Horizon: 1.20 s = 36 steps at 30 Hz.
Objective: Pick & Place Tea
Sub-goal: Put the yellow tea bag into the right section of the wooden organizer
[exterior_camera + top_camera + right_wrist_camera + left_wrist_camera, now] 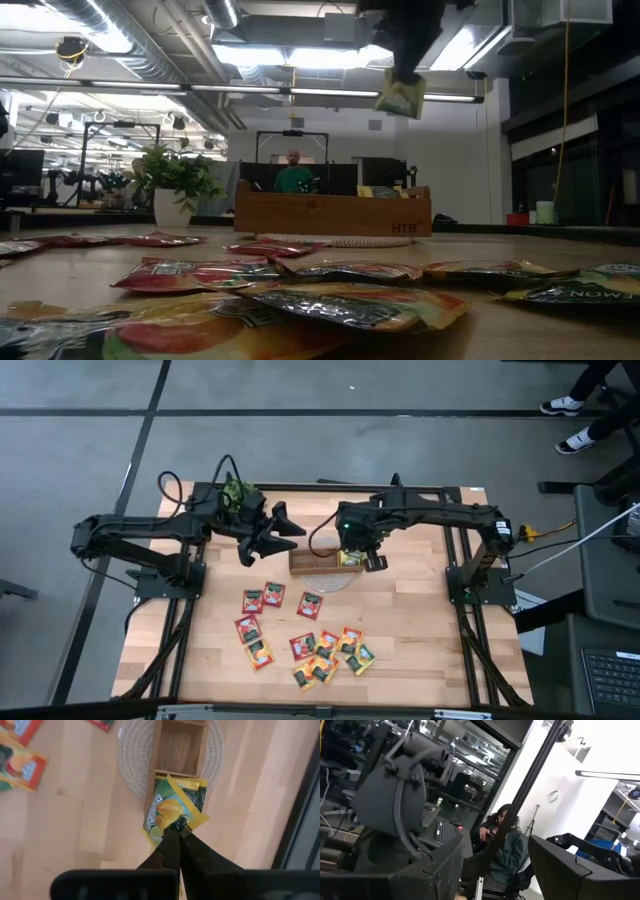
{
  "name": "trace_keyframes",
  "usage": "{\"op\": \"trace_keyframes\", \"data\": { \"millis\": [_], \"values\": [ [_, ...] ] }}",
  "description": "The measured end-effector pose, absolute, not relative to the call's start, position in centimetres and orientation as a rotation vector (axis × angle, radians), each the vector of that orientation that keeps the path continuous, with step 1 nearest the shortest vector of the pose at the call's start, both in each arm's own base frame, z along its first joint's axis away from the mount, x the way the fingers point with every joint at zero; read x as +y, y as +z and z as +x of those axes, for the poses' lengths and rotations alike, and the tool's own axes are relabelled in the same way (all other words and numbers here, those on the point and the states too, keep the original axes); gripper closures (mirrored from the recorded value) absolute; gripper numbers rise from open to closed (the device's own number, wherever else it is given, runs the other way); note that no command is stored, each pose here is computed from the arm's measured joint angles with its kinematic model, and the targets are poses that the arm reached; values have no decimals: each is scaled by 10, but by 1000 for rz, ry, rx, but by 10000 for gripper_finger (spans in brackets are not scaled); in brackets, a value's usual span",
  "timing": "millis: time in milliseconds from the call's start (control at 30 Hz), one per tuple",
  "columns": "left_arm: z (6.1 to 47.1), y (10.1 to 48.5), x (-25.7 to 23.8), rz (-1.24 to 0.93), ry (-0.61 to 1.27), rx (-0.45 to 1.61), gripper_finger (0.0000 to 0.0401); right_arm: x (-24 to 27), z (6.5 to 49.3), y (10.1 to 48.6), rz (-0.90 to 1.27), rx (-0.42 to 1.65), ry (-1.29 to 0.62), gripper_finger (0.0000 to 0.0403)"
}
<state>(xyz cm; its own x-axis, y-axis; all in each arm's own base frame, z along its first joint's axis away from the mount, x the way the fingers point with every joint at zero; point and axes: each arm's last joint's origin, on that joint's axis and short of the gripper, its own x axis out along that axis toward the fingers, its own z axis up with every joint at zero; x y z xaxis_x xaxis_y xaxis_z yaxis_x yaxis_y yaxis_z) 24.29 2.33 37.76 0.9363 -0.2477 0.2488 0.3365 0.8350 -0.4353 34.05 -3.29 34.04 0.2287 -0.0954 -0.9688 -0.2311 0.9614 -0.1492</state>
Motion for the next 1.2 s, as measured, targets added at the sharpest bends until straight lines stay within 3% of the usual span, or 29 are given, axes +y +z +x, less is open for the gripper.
{"op": "trace_keyframes", "data": {
  "millis": [533, 1200],
  "values": [
    [239, 378, 38, -500, -250, -192, 185, -62, 345, 299, -467, 1350, 220, 400],
    [234, 378, 61, -496, -154, -216, 185, -85, 344, 265, -448, 1286, 311, 400]
  ]
}}
